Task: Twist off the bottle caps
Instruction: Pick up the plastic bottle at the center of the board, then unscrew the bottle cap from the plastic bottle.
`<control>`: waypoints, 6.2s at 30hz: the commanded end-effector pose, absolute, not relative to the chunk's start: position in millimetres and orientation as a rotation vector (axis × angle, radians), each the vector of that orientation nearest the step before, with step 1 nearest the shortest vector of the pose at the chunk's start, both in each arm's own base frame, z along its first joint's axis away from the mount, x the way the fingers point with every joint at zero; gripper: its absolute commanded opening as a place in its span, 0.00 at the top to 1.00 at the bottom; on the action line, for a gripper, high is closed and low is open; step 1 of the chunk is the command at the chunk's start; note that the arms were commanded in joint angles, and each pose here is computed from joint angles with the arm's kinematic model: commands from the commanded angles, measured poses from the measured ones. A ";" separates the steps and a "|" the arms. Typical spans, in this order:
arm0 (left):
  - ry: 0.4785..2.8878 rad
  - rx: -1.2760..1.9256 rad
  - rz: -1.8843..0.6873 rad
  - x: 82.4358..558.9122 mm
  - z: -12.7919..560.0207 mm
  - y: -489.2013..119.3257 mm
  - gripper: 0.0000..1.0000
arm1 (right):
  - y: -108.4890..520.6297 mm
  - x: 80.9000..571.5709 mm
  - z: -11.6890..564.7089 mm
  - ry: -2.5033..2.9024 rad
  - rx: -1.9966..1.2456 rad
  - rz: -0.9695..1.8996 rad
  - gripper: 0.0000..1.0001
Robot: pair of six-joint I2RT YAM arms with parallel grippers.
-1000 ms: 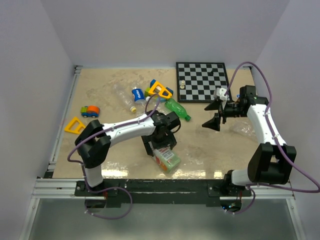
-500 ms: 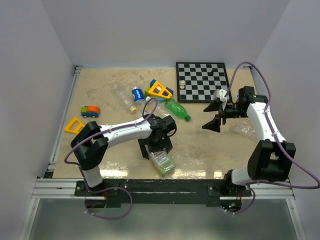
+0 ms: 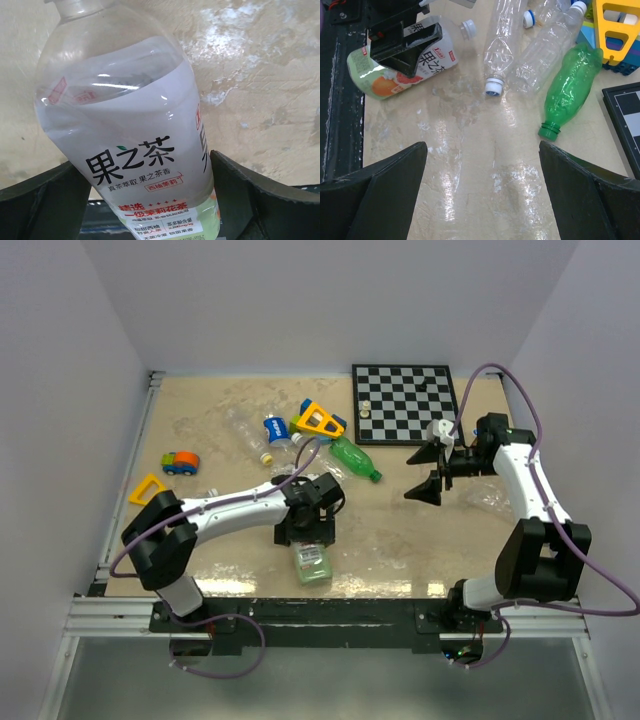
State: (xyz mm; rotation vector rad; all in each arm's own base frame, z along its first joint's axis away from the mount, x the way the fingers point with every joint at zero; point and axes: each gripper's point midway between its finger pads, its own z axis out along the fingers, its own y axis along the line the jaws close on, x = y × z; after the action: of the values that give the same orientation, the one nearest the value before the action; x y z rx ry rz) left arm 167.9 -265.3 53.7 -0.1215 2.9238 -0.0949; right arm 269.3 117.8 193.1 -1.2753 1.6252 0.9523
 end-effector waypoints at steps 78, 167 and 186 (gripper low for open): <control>1.724 1.481 -0.556 228.2 156.9 -309.2 0.39 | 207.2 260.9 219.0 1.544 -1.206 1.487 0.02; 2.253 0.967 0.044 277.6 126.5 -121.3 0.00 | 231.9 255.3 175.9 1.651 -1.481 1.235 0.17; 2.410 0.973 0.092 285.1 82.5 -93.9 0.00 | 232.1 241.0 170.0 1.618 -1.520 1.346 0.17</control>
State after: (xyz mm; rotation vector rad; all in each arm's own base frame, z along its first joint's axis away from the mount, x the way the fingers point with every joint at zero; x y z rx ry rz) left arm 275.9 -94.6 80.9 0.9779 2.4122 0.1077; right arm 244.5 228.4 155.9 -1.5071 1.6986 1.3022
